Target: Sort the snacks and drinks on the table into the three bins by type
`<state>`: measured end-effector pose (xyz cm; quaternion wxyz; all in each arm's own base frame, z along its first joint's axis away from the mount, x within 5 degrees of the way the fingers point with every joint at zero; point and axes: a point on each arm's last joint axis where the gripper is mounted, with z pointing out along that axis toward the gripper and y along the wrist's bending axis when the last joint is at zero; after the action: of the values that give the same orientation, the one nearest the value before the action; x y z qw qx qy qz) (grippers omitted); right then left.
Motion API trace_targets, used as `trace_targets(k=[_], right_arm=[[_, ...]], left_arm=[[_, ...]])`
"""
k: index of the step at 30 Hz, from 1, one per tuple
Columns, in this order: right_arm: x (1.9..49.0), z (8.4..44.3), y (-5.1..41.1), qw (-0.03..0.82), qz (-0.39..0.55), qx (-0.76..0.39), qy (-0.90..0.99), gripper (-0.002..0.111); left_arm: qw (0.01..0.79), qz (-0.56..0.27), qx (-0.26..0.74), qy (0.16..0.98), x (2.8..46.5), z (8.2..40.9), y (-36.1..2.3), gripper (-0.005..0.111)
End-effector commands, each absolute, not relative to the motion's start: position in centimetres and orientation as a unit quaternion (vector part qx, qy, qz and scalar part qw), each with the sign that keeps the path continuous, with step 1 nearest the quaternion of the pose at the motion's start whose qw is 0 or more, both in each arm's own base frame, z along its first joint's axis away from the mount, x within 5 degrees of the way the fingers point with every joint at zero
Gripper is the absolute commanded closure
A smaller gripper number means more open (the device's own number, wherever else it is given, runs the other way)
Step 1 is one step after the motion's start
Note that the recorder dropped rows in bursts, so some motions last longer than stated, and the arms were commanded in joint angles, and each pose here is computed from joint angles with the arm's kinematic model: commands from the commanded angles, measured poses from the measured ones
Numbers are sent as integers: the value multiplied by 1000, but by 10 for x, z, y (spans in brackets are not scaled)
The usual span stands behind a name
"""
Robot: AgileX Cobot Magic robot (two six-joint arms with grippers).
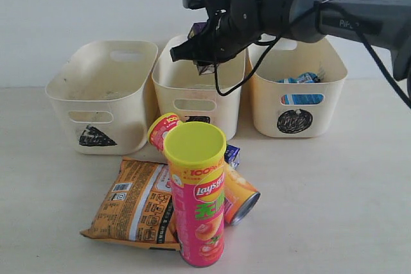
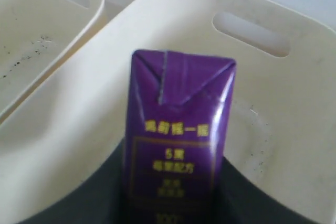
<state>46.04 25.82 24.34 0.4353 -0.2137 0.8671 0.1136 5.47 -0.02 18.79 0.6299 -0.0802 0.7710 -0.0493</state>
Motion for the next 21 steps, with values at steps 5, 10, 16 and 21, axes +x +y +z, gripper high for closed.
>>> trace_targets(k=[5,10,16,21], right_arm=[[464,252,254,457,91,-226,856,20],[460,268,247,461,69,-227,855,33],[446,297,236,446,45,-231,863,73],[434,298,227,385,22,-228,894,107]], left_arm=[[632,-51,-84,769,55,187,0,102],[632,-51,-84,769,55,187,0,102],[632,-51,-84,769,55,187,0,102],[632,-51,-84,769,55,187,0,102]])
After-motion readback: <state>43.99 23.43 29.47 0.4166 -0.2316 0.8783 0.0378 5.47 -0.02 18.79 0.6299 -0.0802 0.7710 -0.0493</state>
